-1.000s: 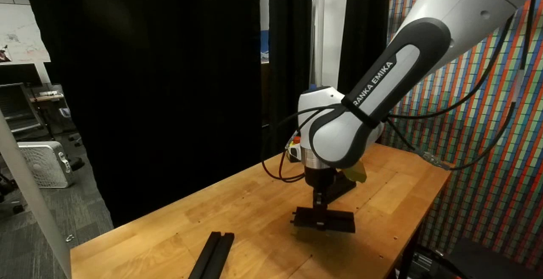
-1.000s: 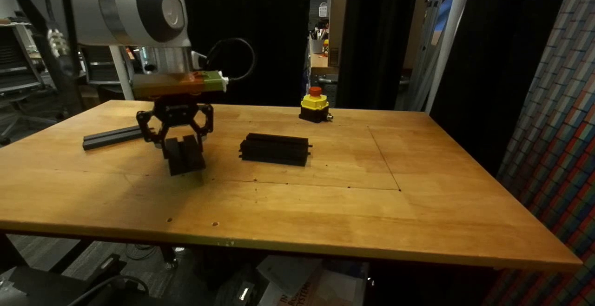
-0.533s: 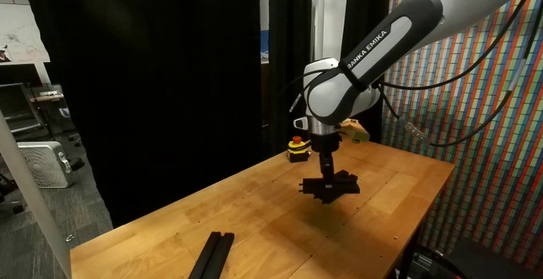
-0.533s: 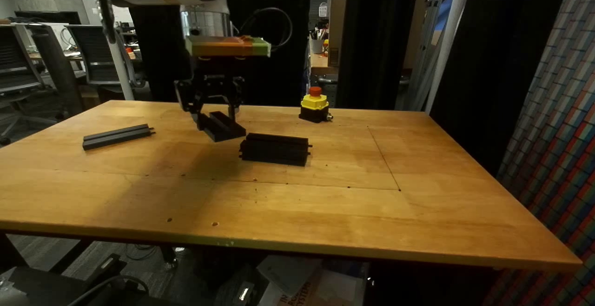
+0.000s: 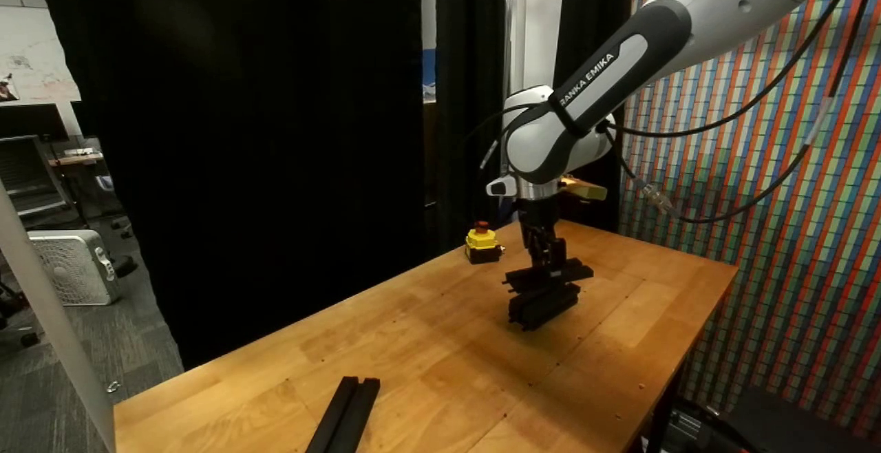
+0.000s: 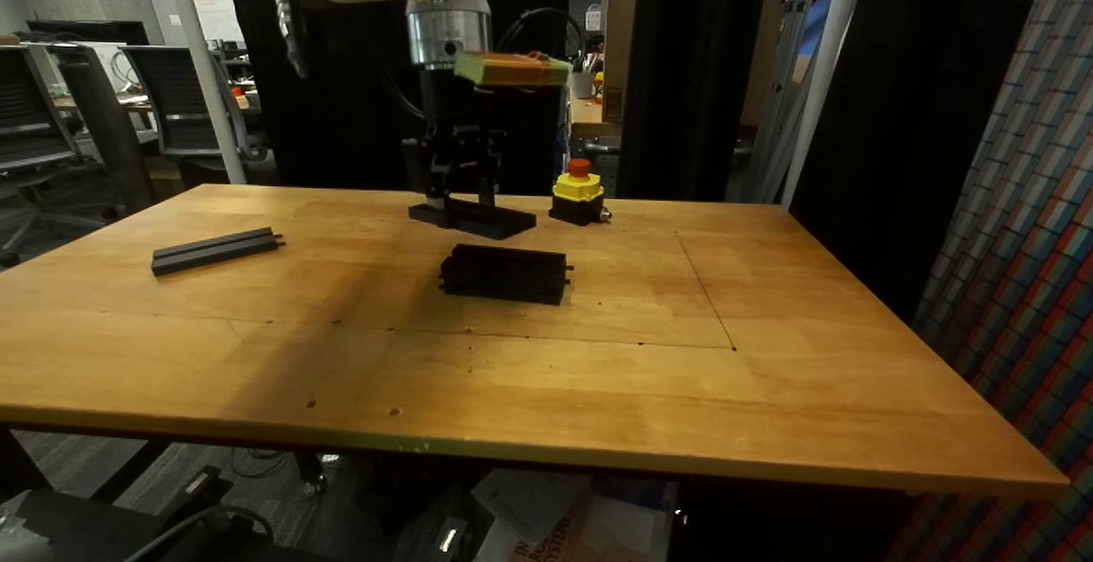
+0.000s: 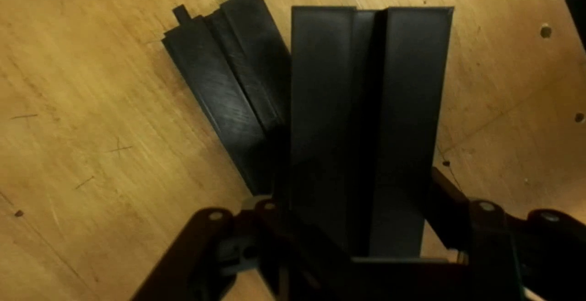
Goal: Stack the black objects together
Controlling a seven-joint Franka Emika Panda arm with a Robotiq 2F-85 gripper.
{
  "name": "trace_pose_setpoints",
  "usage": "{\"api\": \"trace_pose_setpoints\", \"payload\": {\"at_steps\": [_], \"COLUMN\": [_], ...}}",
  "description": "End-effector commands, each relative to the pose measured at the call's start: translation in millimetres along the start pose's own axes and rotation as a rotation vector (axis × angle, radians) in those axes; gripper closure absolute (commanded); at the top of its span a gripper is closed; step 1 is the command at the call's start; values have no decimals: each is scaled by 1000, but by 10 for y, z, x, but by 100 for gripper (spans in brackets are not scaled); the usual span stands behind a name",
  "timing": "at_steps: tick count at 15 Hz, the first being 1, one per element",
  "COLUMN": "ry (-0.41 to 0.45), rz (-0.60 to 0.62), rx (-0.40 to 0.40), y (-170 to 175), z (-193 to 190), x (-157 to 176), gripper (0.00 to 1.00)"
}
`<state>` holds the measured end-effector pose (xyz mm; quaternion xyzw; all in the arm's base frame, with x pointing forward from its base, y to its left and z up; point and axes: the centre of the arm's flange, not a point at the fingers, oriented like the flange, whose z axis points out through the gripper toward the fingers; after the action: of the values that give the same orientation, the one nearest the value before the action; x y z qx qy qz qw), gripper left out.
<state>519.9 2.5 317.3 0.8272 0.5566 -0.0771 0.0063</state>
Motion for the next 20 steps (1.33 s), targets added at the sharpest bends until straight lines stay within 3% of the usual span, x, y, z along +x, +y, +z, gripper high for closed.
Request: {"api": "trace_pose_setpoints", "payload": {"at_steps": [1,5,12,20], "ry": [-25,-24,20,84], "rz": [-171,-281,-363,-374], "rx": [-21,-53,-138,-122], "y": [242,306,336,298], "z": [47,178,269,378], "x": [-22,-32,-140,-360], "gripper": [55,55,55,55]}}
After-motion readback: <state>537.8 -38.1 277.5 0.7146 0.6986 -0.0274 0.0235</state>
